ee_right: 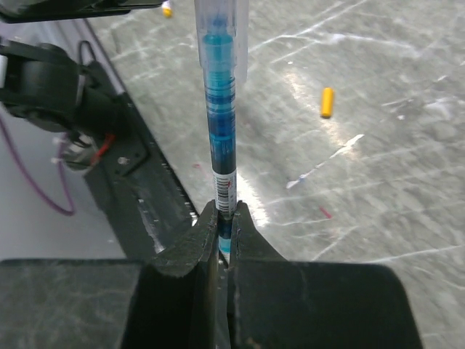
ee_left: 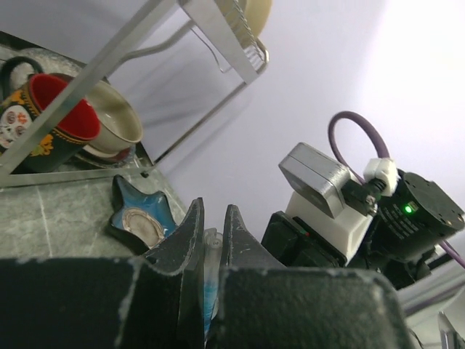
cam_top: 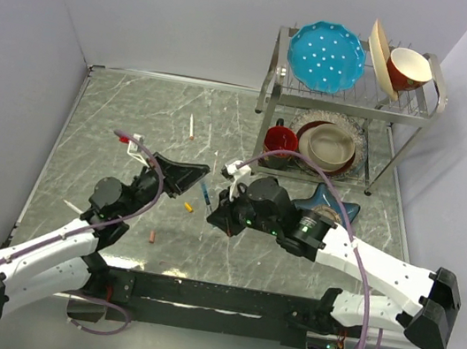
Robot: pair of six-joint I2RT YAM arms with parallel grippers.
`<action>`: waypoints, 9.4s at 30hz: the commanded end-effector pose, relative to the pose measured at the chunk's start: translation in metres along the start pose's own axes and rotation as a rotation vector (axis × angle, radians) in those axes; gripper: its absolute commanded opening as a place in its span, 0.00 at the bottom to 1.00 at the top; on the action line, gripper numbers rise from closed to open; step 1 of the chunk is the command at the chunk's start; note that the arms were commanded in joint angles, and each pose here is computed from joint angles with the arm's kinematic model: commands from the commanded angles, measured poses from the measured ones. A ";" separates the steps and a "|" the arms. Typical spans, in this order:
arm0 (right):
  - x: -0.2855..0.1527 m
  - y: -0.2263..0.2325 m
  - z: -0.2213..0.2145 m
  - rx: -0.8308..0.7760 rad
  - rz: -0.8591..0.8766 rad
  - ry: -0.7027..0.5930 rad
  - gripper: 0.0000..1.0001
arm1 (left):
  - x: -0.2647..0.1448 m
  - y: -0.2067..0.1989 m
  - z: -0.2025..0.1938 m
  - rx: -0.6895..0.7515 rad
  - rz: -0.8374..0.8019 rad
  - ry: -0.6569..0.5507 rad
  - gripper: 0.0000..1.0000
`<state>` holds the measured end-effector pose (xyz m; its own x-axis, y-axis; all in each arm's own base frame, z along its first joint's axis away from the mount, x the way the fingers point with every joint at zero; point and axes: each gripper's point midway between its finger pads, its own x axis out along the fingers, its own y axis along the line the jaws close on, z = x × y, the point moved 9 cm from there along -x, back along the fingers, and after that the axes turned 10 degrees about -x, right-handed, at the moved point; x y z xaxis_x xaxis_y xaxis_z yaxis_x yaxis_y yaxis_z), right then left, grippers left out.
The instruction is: Insert the pens into the pen caps
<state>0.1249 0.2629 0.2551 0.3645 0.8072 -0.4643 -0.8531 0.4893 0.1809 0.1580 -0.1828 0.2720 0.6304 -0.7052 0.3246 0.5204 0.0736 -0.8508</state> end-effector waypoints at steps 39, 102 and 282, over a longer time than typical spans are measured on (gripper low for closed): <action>-0.049 -0.035 0.030 0.070 0.077 -0.455 0.49 | 0.023 0.014 0.005 0.043 0.448 0.288 0.01; -0.113 -0.043 -0.019 0.077 -0.206 -0.488 0.71 | 0.144 0.258 0.158 0.338 1.410 0.042 0.45; -0.132 -0.031 -0.031 0.292 -0.215 -0.797 0.00 | -0.092 0.155 -0.036 0.143 1.834 0.629 0.35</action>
<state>0.0937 0.1355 0.2667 0.7550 0.6382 0.1509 -0.6340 0.6515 0.4166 0.1484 -0.1327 0.1010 0.0700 0.1277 -0.9893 -0.3613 0.9277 0.0942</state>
